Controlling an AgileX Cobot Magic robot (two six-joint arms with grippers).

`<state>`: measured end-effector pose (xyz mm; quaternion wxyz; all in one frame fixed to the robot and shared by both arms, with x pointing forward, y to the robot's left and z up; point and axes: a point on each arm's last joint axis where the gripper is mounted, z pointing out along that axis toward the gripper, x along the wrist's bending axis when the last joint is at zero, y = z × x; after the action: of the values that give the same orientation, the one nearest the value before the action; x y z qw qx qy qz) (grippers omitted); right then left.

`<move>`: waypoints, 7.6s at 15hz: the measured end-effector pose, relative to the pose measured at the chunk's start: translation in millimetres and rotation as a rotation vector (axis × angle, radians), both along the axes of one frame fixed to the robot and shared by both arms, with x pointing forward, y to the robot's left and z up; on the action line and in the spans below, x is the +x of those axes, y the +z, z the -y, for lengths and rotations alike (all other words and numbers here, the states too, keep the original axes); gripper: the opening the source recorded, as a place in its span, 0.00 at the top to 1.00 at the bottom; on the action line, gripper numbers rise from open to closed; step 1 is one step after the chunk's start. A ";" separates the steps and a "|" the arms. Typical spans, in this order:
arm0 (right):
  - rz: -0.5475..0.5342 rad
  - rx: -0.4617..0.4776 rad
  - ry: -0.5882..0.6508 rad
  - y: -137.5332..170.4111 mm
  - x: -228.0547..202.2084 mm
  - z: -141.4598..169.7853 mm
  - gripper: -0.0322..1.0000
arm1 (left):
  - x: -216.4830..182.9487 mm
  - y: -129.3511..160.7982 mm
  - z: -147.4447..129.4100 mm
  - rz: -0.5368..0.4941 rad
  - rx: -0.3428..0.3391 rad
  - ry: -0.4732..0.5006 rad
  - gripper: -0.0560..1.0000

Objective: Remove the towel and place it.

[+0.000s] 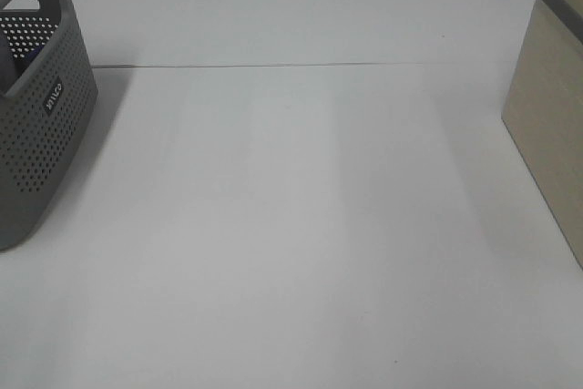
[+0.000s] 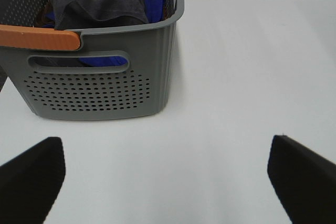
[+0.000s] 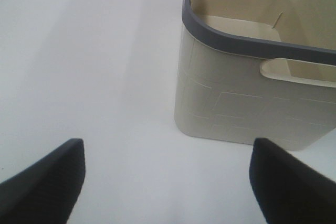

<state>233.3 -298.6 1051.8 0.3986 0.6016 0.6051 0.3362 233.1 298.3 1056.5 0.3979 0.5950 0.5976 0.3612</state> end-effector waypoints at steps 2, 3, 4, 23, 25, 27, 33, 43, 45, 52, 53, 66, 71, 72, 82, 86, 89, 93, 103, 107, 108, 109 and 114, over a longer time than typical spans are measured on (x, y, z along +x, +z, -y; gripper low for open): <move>0.000 0.000 0.000 0.0 0.0 0.0 0.17 | 0.0 0.0 0.0 0.000 0.000 0.000 0.01; 0.000 0.000 0.000 0.0 0.0 0.0 0.17 | 0.0 0.0 0.0 0.000 0.000 0.000 0.01; 0.000 0.000 0.000 0.0 0.0 0.0 0.17 | 0.0 0.0 0.0 0.000 0.000 0.000 0.01; 0.000 0.000 0.000 0.0 0.0 0.0 0.17 | 0.0 0.0 -0.1 0.000 0.001 0.001 0.01; 0.000 0.000 0.000 0.0 0.0 0.0 0.17 | 0.0 0.0 -0.1 0.000 0.001 0.001 0.01; 0.000 0.000 0.000 0.0 0.0 0.0 0.17 | 0.0 0.0 -0.1 0.000 0.001 0.001 0.01; 0.000 0.000 0.000 0.0 0.0 0.0 0.17 | 0.0 0.0 -0.1 0.000 0.001 0.001 0.01; 0.000 0.000 0.000 0.0 0.0 0.0 0.17 | 38.7 47.4 1.2 -0.274 0.193 -0.137 0.01; 0.000 -0.001 -0.001 0.0 0.0 0.1 0.17 | 83.6 80.9 -2.5 -0.379 0.371 -0.228 0.01; 0.001 -0.001 -0.001 0.1 0.0 0.1 0.17 | 235.6 116.9 -16.8 -0.579 0.816 -0.450 0.01; 0.001 -0.001 -0.001 0.1 0.0 0.1 0.17 | 258.5 113.9 -19.0 -0.612 0.843 -0.454 0.01; 0.001 -0.001 -0.001 0.1 0.0 0.1 0.17 | 388.9 14.7 -71.4 -0.803 1.008 -0.746 0.01; 0.001 -0.001 -0.001 0.1 0.0 0.1 0.17 | 410.4 -28.1 -80.9 -0.836 1.032 -0.821 0.01; 0.001 -0.001 -0.001 0.1 0.0 0.1 0.17 | 414.3 -38.9 -82.2 -0.856 1.033 -0.836 0.01; 0.001 -0.001 -0.001 0.1 0.0 0.1 0.17 | 432.0 -87.5 -85.6 -0.889 1.036 -0.883 0.31; 0.001 -0.001 -0.001 0.1 0.0 0.1 0.17 | 433.5 -86.5 -87.7 -0.891 1.040 -0.829 0.75; 0.001 -0.001 -0.001 0.1 0.0 0.1 0.17 | 434.0 -86.3 -88.1 -0.890 1.035 -0.810 0.80; 0.001 -0.001 -0.001 0.1 0.0 0.1 0.17 | 435.6 -85.8 -88.0 -0.874 1.040 -0.798 0.82; 0.001 -0.001 -0.001 0.1 0.0 0.1 0.17 | 413.1 26.0 -59.7 -0.529 1.094 -0.632 0.95; 0.001 -0.001 -0.001 0.1 0.0 0.1 0.17 | 376.2 92.7 -49.6 -0.353 1.073 -0.539 0.95; 0.001 -0.001 -0.001 0.1 0.0 0.1 0.17 | 365.8 107.7 -47.7 -0.313 1.076 -0.518 0.95; 0.001 -0.001 -0.001 0.1 0.0 0.1 0.17 | 354.8 122.4 -45.2 -0.276 1.086 -0.498 0.95; 0.001 -0.001 -0.001 0.1 0.0 0.1 0.17 | 311.4 172.6 -3.2 -0.089 1.175 -0.517 0.95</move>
<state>233.4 -298.7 1051.9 0.3992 0.6015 0.6049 0.3361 544.5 301.5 1229.1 0.0548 0.8530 0.1534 0.4959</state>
